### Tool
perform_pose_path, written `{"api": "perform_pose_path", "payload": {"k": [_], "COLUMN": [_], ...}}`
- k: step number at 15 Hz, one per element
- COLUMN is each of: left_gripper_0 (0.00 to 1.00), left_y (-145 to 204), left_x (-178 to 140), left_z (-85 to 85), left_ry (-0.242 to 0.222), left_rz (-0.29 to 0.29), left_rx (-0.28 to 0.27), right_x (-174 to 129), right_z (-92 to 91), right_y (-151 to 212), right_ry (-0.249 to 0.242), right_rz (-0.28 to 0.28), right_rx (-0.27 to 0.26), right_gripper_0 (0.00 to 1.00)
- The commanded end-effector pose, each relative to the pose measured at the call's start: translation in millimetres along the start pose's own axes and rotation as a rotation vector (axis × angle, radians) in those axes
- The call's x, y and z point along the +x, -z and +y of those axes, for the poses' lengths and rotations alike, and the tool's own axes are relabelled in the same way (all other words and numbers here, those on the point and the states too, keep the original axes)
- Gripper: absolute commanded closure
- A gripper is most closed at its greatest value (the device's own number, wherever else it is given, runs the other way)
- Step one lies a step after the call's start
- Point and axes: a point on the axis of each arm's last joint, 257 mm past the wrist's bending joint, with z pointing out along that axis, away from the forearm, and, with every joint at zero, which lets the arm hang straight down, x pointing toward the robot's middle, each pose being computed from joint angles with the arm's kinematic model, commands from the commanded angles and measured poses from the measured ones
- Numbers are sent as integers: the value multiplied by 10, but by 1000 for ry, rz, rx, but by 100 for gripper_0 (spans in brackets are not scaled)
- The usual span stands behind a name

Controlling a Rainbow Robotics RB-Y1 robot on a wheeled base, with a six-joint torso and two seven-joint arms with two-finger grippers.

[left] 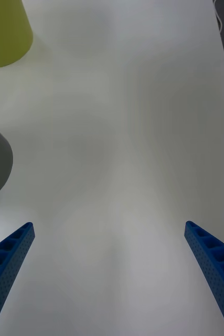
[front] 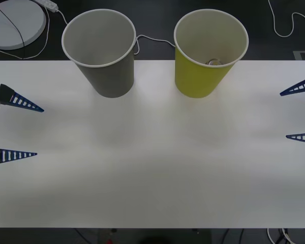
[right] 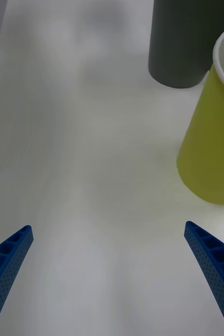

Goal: Put the can into the green bin and the plastic bottle into the gray bin

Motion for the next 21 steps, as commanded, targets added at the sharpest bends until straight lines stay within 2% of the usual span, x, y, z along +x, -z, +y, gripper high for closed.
{"api": "perform_pose_path", "payload": {"k": [1,3,6,9,15,21], "left_gripper_0": [0,0,0,0,0,0], "left_y": [0,0,0,0,0,0], "left_x": [0,0,0,0,0,0], "left_z": [0,0,0,0,0,0], "left_ry": [0,0,0,0,0,0], "left_rz": [0,0,0,0,0,0], "left_rx": [0,0,0,0,0,0], "right_x": [66,91,99,63,53,46], "right_z": [138,246,371,494,533,533], "right_y": [-52,-98,-156,-253,-469,-504], "right_ry": [-23,-29,-8,-10,1,3], "right_rz": [-17,-21,-1,-21,-13,-11], "right_rx": [8,1,29,32,75,77], "right_gripper_0": [0,0,0,0,0,0]}}
